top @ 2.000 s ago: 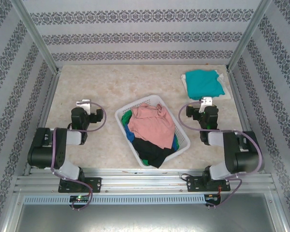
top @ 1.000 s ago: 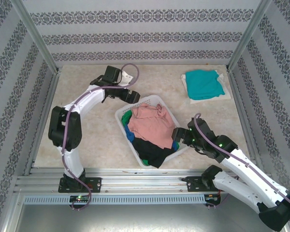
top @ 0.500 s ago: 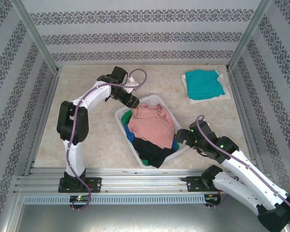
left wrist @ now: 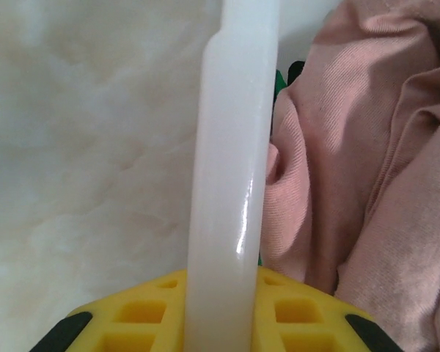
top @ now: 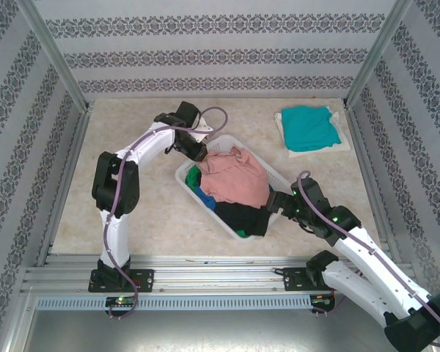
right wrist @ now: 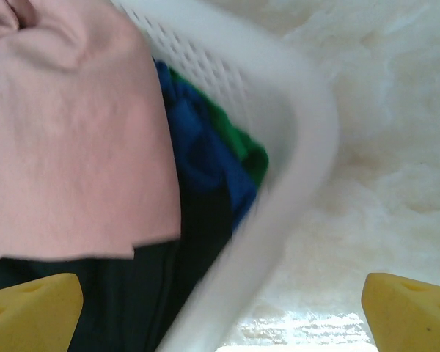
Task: Fold and stack the t-shirts
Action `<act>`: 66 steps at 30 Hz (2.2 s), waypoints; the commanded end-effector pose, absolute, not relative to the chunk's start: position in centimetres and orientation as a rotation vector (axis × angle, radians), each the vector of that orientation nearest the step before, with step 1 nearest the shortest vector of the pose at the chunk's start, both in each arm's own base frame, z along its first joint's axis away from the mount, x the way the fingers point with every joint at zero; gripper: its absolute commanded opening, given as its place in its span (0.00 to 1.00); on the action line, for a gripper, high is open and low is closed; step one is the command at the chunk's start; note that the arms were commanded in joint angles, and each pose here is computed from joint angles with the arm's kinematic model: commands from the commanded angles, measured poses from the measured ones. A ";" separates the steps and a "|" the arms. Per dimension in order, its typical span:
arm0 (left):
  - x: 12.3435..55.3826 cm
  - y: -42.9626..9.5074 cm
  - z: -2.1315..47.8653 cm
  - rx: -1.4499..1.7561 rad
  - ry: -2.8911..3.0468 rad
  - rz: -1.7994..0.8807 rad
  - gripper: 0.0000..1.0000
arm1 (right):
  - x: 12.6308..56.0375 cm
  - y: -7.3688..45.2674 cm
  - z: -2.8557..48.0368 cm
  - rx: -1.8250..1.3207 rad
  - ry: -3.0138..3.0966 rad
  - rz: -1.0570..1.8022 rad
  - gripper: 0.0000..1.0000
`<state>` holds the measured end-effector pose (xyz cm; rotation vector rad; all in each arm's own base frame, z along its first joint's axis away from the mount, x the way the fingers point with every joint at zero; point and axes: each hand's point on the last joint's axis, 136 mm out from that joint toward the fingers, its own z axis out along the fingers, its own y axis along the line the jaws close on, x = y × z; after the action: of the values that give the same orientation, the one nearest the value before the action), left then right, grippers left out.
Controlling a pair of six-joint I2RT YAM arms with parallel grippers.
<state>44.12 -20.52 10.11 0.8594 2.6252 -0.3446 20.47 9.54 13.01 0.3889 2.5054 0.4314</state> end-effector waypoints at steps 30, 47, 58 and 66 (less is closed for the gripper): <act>48.2 4.3 20.7 -0.159 2.462 0.016 0.87 | 47.3 24.0 18.4 -0.360 2.382 0.643 0.92; 33.0 -4.7 11.8 -0.727 2.276 -0.782 0.45 | 55.0 29.2 14.4 -0.553 2.381 0.798 0.68; 41.0 -4.3 10.4 -0.749 2.169 -0.831 0.42 | 51.4 29.5 13.1 -0.511 2.437 0.746 0.49; 44.8 0.4 10.9 -0.764 2.194 -0.658 0.49 | 44.7 31.6 12.9 -0.527 2.487 0.689 0.40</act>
<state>41.60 -0.81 7.60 -0.8802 2.2620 -0.6853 49.50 25.97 10.79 -0.3499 2.5298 0.5801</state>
